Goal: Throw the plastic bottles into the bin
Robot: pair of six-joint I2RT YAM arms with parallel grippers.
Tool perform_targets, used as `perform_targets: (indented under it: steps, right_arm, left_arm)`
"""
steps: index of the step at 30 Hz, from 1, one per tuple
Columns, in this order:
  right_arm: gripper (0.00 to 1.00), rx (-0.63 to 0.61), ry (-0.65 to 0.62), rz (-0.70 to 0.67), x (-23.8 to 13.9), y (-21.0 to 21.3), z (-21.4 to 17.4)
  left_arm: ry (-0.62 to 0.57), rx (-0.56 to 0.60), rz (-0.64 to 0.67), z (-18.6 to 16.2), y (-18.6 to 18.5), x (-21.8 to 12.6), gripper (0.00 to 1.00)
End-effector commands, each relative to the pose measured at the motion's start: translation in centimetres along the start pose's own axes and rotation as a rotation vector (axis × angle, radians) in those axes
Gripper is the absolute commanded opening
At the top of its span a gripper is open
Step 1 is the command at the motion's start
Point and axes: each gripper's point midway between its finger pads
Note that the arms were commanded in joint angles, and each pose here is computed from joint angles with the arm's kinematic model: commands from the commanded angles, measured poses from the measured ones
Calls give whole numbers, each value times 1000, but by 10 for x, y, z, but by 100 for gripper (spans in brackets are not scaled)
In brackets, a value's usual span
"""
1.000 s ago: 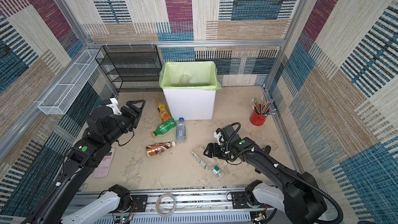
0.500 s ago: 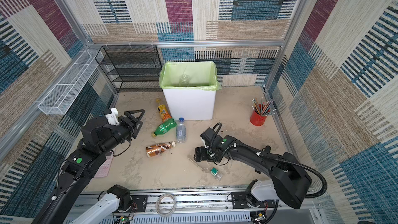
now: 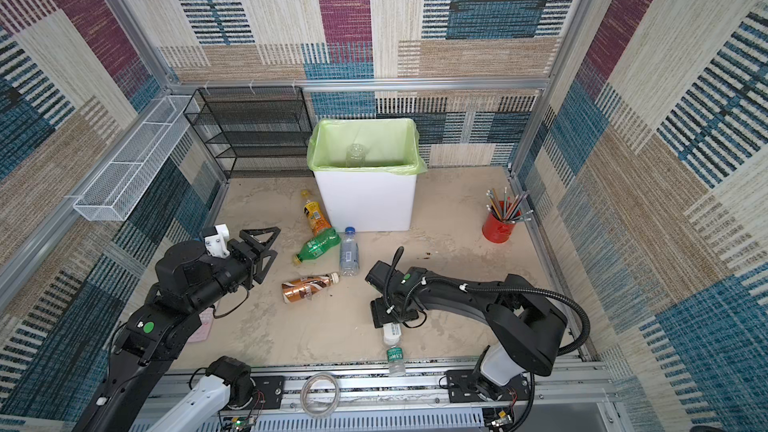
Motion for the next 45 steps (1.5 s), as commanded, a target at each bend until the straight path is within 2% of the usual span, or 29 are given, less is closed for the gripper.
perform_targets:
  steps: [1, 6, 10, 14, 20, 25, 31, 34, 39, 42, 45]
  right_arm:
    - [70, -16, -28, -6, -5, -1, 4]
    - [56, 21, -107, 126, -39, 16, 15]
    - [49, 116, -207, 301, -82, 21, 37]
    - [48, 217, -371, 496, -140, 9, 71]
    - [50, 237, -576, 720, -211, 5, 105]
    - [51, 254, -717, 835, -260, 4, 119]
    - [52, 246, -972, 921, -339, 1, 138]
    - [53, 190, -1102, 956, -394, 16, 167]
    - [55, 73, -1313, 954, -480, 51, 259]
    - [68, 73, -1406, 920, -507, 65, 322]
    - [80, 92, -1420, 905, -520, 74, 370]
  left_arm:
    - [6, -11, -3, 1, -3, 2, 77]
    - [-14, 5, 15, 7, -5, 7, 76]
    - [-32, 7, 33, 13, -4, 15, 75]
    - [-41, 4, 57, 17, -1, 26, 75]
    - [-75, -1, 79, 25, 2, 35, 73]
    - [-91, -12, 103, 29, 3, 34, 73]
    - [-81, -37, 127, 27, 10, 38, 73]
    - [-74, -32, 110, 27, 5, 41, 73]
    - [-84, -41, 83, 29, 1, 42, 73]
    - [-91, -35, 67, 30, -4, 38, 72]
    - [-105, -31, 62, 32, -5, 32, 73]
Point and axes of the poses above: each gripper's point midway between its finger pads, its own x axis out along the fingers, its own y axis along the line the jaws close on, z = x × y, and after that the axes turned 11 degrees about x, right-handed
